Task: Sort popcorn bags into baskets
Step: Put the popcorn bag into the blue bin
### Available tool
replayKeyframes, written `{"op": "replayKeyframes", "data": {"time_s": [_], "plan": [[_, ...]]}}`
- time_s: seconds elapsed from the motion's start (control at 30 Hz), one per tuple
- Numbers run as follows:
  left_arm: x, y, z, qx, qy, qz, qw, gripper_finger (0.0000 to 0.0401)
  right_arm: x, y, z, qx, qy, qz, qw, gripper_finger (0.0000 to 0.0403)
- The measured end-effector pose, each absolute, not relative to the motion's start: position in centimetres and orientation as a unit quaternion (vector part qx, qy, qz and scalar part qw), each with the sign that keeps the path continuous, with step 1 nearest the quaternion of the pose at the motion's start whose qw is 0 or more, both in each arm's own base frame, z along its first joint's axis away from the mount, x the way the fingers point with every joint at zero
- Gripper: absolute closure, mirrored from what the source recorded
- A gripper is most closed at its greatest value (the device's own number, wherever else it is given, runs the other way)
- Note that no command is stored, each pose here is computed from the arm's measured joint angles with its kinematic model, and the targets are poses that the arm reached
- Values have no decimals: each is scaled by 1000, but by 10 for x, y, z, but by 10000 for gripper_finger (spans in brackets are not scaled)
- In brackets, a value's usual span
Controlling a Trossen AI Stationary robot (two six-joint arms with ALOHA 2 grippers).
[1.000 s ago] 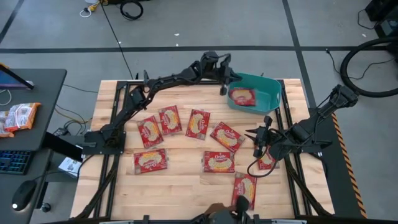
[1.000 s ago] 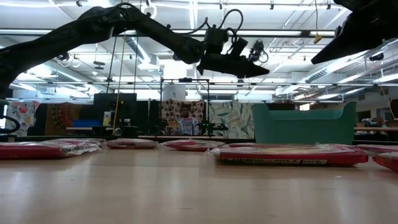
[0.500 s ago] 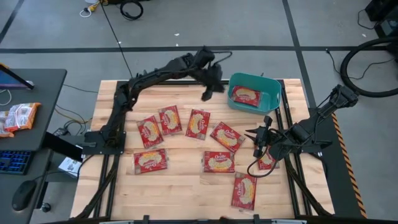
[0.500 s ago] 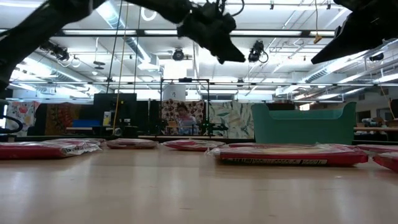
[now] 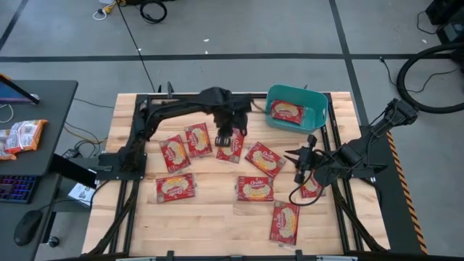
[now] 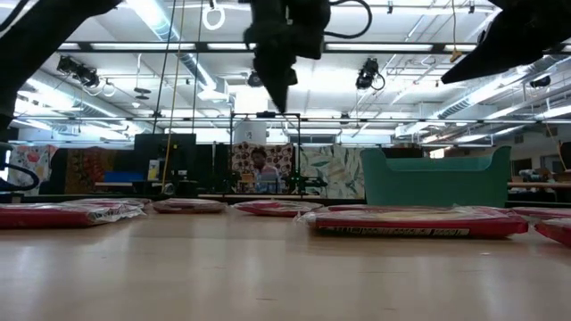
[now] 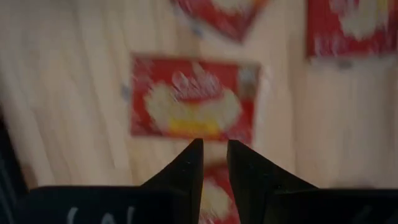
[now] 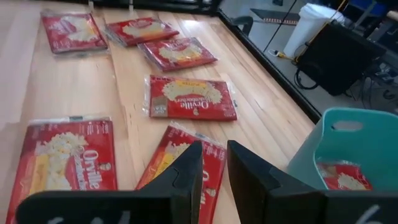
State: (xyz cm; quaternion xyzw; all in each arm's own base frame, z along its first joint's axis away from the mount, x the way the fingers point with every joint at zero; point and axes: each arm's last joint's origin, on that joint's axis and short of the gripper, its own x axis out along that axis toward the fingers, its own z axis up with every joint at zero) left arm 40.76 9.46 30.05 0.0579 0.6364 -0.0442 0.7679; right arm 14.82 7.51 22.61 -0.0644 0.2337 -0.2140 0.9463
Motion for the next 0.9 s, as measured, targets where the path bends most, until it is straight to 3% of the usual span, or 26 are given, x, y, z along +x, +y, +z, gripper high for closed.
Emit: {"op": "replayKeyframes", "data": {"time_s": [0.13,0.43,0.7,0.9], "plan": [[402,82,299,47,665,-57,743,323,157,79,222,-81,212,-202,953,323],[406,67,298,45,664,-47,745,323,166,80,215,-92,212,-164,959,323],[391,41,267,90,692,-27,716,323,164,80,213,-90,219,-163,958,323],[367,18,246,69,683,-8,727,323,164,80,212,-87,222,-166,957,323]]}}
